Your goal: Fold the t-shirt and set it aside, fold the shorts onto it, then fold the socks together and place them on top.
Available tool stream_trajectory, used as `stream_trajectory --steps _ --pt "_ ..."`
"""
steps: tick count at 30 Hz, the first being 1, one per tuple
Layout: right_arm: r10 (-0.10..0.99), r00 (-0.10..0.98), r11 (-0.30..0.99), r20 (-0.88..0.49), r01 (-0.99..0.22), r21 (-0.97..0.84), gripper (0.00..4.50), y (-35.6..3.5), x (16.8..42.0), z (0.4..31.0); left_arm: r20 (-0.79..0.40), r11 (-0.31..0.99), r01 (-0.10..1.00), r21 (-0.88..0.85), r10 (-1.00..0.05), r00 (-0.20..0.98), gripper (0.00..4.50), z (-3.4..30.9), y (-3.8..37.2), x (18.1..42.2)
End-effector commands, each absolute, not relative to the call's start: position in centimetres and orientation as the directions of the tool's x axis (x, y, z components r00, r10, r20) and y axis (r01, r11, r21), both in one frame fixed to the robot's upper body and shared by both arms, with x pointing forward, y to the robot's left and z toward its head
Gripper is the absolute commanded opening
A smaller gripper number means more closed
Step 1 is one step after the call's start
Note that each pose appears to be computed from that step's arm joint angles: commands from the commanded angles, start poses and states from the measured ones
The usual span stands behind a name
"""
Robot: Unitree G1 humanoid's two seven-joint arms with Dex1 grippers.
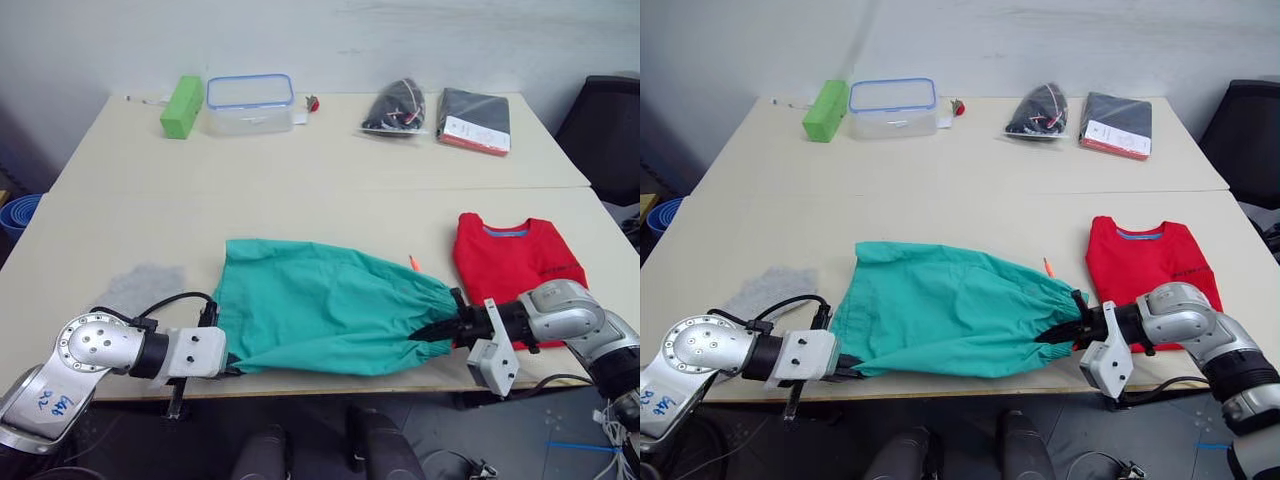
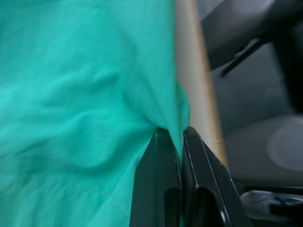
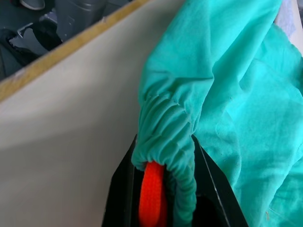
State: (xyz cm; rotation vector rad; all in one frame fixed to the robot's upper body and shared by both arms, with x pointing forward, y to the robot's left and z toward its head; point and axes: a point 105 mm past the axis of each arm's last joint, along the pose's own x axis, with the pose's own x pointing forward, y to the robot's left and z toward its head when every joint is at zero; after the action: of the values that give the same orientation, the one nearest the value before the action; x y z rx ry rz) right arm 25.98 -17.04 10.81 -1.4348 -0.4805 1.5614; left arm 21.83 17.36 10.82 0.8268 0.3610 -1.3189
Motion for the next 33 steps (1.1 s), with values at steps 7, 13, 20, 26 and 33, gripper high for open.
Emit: stream_trajectory --steps 7,13,20,26,33 --pt "0.834 0.255 -0.322 -0.489 -0.494 -0.807 2.91 -19.4 25.4 13.7 -0.578 0.185 0.977 0.104 -0.788 0.210 1.60 12.6 19.2 19.9" --pt "0.834 0.347 -0.034 -0.429 -0.744 -0.667 4.01 -20.6 23.8 17.2 -0.351 0.281 0.960 0.013 -0.898 0.267 2.88 19.6 19.3 21.8" --pt "0.854 0.479 0.374 -0.204 -0.838 -0.398 3.63 -17.1 25.7 19.9 -0.344 0.373 0.924 0.081 -0.859 0.378 2.48 18.7 15.3 28.3" --pt "0.863 0.489 0.441 -0.124 -0.851 -0.285 1.58 -11.3 27.7 18.0 -0.326 0.362 0.930 0.061 -0.873 0.362 0.63 15.6 11.7 30.9" --pt "0.856 0.446 0.375 -0.262 -0.884 -0.280 0.02 -8.5 29.3 13.2 -0.304 0.481 0.872 0.085 -0.821 0.483 0.00 13.3 11.3 34.1"
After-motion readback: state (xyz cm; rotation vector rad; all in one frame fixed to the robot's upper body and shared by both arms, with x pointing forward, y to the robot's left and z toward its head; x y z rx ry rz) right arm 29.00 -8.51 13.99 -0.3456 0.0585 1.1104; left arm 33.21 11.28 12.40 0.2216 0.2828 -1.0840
